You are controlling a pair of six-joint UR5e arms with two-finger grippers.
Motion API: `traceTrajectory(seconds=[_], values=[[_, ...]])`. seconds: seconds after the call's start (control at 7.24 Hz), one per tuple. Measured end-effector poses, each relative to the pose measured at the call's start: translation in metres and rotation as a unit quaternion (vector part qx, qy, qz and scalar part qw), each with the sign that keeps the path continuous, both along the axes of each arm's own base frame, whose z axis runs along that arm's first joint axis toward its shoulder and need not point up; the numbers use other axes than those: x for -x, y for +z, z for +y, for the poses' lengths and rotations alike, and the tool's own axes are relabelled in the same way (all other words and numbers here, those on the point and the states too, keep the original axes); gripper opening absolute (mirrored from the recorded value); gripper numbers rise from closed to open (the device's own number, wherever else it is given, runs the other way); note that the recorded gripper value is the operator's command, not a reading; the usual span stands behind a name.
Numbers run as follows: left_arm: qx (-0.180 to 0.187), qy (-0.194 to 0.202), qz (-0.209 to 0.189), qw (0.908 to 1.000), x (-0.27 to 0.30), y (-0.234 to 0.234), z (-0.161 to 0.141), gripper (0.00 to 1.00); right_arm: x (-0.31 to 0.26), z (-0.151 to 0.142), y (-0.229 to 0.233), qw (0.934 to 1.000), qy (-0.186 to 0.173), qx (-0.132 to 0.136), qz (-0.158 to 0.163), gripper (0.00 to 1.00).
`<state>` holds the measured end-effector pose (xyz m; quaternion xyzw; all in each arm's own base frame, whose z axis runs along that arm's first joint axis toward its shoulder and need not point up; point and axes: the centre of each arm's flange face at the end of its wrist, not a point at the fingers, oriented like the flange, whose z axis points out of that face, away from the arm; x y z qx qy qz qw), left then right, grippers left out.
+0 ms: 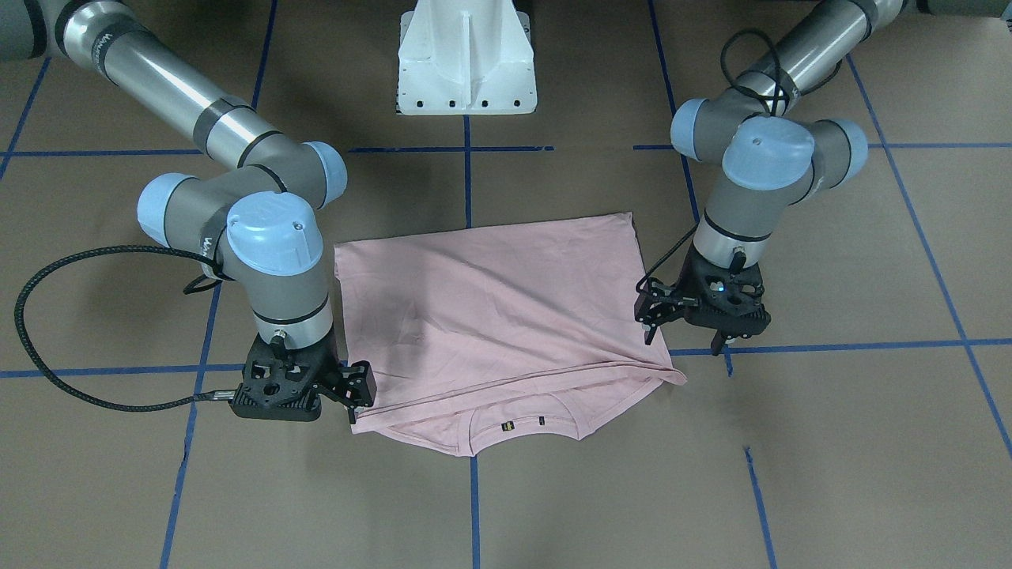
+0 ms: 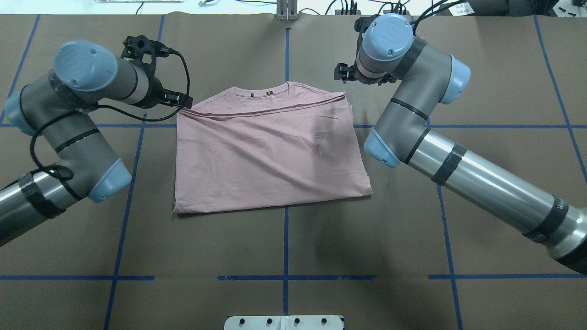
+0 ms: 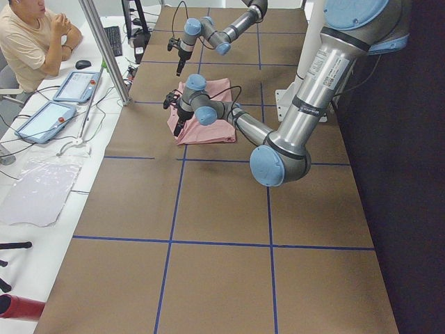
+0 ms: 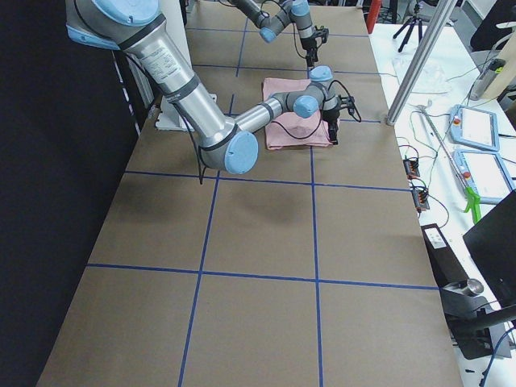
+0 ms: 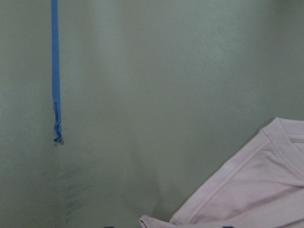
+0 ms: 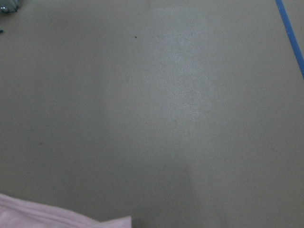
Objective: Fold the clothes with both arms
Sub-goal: 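Lower the left gripper to the folded shirt's side edge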
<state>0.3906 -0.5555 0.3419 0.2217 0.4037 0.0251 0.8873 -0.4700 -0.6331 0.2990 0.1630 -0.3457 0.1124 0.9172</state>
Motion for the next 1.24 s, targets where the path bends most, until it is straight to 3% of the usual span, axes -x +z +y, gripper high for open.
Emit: traceTrajectory(seconds=[0.14,0.28,0.55,0.83,0.97,1.1,1.24], values=[[0.011,0.003,0.019,0.9998,0.009,0.000,0.029,0.97,-0.009,0.007,0.000,1.0000,-0.005,-0.006,-0.006,1.00],[0.038,0.002,0.037,0.9986,0.008,0.006,0.066,0.81,-0.013,0.012,-0.001,0.9999,-0.007,-0.009,-0.010,1.00],[0.097,-0.016,0.056,0.9936,-0.021,0.018,0.139,0.68,-0.016,0.015,-0.001,0.9998,-0.008,-0.011,-0.012,1.00],[0.132,-0.026,0.062,0.9890,-0.057,0.025,0.185,0.64,-0.017,0.015,0.000,0.9998,-0.007,-0.011,-0.012,1.00],[0.139,-0.026,0.060,0.9882,-0.067,0.027,0.196,0.56,-0.017,0.015,0.000,0.9998,-0.007,-0.011,-0.011,1.00],[0.141,-0.024,0.059,0.9879,-0.072,0.028,0.203,0.26,-0.017,0.015,0.000,0.9998,-0.007,-0.011,-0.011,1.00],[0.143,-0.021,0.058,0.9878,-0.076,0.029,0.208,0.04,-0.017,0.015,0.000,0.9998,-0.007,-0.011,-0.011,1.00]])
